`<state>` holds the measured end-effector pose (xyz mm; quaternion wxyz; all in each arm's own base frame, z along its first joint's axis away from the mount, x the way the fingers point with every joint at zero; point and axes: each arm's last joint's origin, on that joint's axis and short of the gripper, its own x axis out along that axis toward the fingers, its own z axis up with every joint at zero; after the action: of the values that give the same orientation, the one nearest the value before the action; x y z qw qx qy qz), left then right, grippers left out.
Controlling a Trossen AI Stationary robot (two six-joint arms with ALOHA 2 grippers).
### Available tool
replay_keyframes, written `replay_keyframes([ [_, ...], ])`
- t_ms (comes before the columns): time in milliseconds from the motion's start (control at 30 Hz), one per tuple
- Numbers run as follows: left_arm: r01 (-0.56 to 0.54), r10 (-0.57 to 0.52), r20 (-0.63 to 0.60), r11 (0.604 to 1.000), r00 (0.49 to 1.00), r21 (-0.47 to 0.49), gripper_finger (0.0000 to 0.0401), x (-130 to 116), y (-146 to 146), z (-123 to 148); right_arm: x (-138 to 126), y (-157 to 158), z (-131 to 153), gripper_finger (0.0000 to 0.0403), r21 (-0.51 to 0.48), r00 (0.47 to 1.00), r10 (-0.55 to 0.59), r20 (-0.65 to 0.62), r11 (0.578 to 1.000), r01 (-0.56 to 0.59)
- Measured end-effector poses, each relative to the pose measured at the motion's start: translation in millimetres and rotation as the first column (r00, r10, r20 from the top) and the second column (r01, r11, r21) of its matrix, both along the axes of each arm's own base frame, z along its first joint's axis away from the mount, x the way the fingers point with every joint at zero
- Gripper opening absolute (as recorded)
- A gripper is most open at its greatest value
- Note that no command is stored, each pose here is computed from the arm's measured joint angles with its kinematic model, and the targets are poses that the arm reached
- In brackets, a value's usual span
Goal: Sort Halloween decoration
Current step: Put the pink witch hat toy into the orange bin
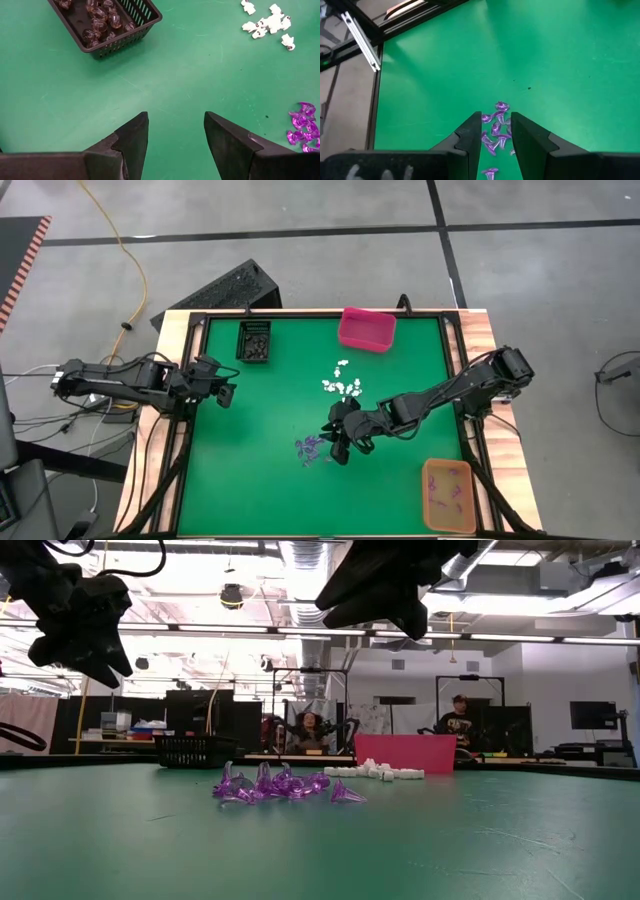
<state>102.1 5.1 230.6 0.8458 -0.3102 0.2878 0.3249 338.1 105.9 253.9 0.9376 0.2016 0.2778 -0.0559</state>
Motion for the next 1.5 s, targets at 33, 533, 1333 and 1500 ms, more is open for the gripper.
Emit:
replay_keyframes([
  [33,0.0,0.0,0.0,1.0,1.0,0.0,0.0183,0.0,0.0,0.0,0.0,0.0,0.0,0.0133,-0.012,1.0,0.007,0.0,1.0,-0.007],
  [533,0.0,0.0,-0.001,1.0,1.0,0.0,0.0183,-0.2,0.0,-0.1,11.3,-6.9,-31.8,0.0149,-0.22,0.953,0.202,-0.228,0.942,-0.252],
  [1333,-0.138,0.134,0.031,0.965,0.99,0.223,0.0183,1.4,6.5,4.8,38.3,25.6,-87.5,0.0221,-0.125,0.856,0.236,-0.46,0.937,-0.325],
  [1500,-0.185,0.176,0.061,0.956,0.982,0.225,0.0183,3.0,7.2,5.6,38.3,26.5,-87.1,0.0212,-0.164,0.851,0.255,-0.459,0.917,-0.363],
])
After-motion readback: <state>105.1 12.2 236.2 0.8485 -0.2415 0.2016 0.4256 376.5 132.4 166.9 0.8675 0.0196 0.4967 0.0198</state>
